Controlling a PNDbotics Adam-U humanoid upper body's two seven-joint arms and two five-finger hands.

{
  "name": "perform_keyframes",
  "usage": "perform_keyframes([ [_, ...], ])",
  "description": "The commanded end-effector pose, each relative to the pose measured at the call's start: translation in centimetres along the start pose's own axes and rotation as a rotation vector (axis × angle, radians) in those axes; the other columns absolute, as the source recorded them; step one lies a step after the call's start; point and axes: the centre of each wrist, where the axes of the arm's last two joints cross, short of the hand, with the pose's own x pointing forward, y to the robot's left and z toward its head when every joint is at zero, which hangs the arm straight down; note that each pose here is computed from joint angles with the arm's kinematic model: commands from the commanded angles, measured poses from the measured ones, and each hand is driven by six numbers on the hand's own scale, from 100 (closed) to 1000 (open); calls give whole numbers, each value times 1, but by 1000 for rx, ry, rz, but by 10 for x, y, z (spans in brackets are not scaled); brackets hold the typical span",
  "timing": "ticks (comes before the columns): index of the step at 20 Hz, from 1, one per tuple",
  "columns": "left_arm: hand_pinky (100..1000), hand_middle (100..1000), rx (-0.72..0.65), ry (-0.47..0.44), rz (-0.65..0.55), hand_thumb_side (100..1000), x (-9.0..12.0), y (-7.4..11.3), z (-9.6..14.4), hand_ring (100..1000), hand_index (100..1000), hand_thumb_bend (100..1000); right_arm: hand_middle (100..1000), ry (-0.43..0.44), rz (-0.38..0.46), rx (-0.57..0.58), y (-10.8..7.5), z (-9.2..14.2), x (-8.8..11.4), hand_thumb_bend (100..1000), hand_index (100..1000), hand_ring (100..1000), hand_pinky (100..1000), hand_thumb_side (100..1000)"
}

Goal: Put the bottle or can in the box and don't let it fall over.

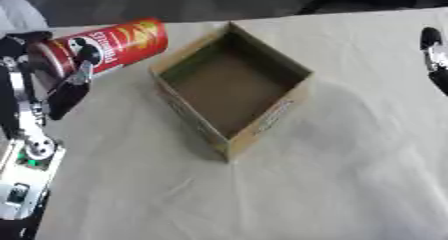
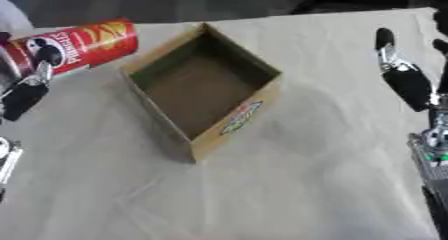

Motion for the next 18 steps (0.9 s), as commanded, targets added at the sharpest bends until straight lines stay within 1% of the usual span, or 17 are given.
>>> perform_keyframes([
  [1, 386, 538, 63, -77, 14, 245, 15, 11, -12, 603, 613, 379, 807, -30, -6, -12, -5, -5, 7, 454, 869, 898, 865, 420],
  [4, 385, 538, 73, -97, 37, 247, 23, 12, -13, 602, 613, 378, 807, -30, -7, -12, -5, -6, 7, 454, 869, 898, 865, 419],
  [7, 385, 538, 48, -114, 67, 246, 31, 10, -13, 603, 612, 377, 807, -32, -8, -12, -5, -6, 8, 454, 869, 898, 865, 419],
  [13, 382, 538, -54, -138, 117, 244, 44, -7, -8, 605, 612, 374, 807, -35, -13, -13, -4, -6, 9, 454, 869, 898, 864, 418],
  [14, 379, 537, -69, -139, 121, 221, 45, -10, -7, 606, 611, 421, 807, -35, -14, -13, -4, -7, 9, 452, 869, 898, 864, 420],
  [15, 379, 538, -86, -140, 124, 243, 46, -13, -6, 606, 611, 373, 807, -36, -15, -13, -4, -7, 9, 454, 869, 898, 865, 418],
  [18, 370, 538, -128, -137, 132, 241, 48, -23, -4, 608, 610, 370, 807, -37, -17, -13, -4, -7, 10, 452, 869, 898, 864, 418],
])
